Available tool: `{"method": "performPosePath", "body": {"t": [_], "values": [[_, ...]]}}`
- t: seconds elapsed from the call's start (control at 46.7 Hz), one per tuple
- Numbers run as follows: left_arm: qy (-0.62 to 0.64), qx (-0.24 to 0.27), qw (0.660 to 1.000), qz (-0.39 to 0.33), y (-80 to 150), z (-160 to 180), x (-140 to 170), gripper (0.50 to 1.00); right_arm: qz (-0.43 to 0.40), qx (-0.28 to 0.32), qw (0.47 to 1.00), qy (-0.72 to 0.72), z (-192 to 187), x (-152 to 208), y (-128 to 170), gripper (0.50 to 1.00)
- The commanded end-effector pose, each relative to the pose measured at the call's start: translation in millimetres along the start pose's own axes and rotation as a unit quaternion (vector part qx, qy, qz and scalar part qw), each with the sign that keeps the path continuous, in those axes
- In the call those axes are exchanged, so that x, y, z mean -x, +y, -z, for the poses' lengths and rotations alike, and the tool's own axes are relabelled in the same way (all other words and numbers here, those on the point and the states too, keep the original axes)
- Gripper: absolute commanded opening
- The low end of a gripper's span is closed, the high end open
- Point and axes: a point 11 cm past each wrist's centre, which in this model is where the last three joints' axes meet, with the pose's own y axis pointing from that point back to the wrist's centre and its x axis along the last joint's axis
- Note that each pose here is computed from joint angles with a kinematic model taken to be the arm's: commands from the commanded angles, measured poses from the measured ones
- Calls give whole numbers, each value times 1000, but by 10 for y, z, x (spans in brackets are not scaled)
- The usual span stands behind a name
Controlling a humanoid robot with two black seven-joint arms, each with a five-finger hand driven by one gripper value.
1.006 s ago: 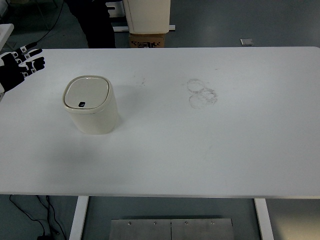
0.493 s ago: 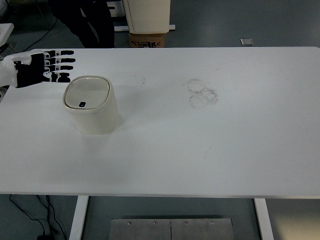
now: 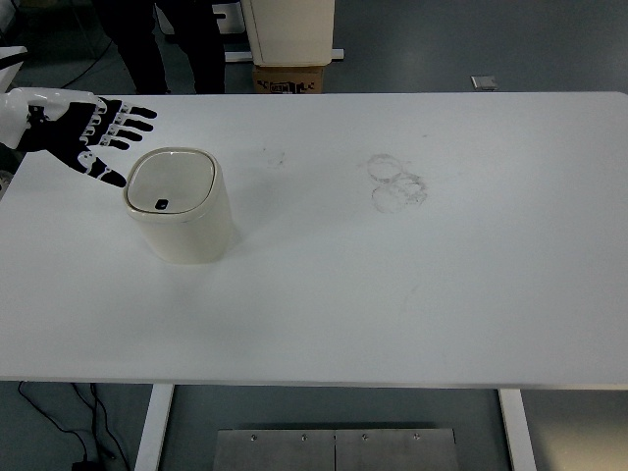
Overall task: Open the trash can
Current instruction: 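Reach the left hand over the cream trash bin's lid, then hook the left hand fingertips under the lid's front edge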
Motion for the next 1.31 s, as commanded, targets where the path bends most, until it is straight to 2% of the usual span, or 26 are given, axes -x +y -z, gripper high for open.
{"method": "performPosePath", "body": {"t": [0.0,0.171,0.514,0.835,1.285], "values": [[-32,-13,999,7,-19,-38,15,1000,0,0,1000,0,1,0,0,991],[-76,-27,996,24,-79,-102,89,1000,0,0,1000,0,1,0,0,991],[-116,-22,992,55,-196,-332,260,1000,0,0,1000,0,1,0,0,991],[-130,-38,988,76,-205,-246,381,1000,0,0,1000,0,1,0,0,991],[-131,-47,988,73,-190,-239,368,1000,0,0,1000,0,1,0,0,991]]}}
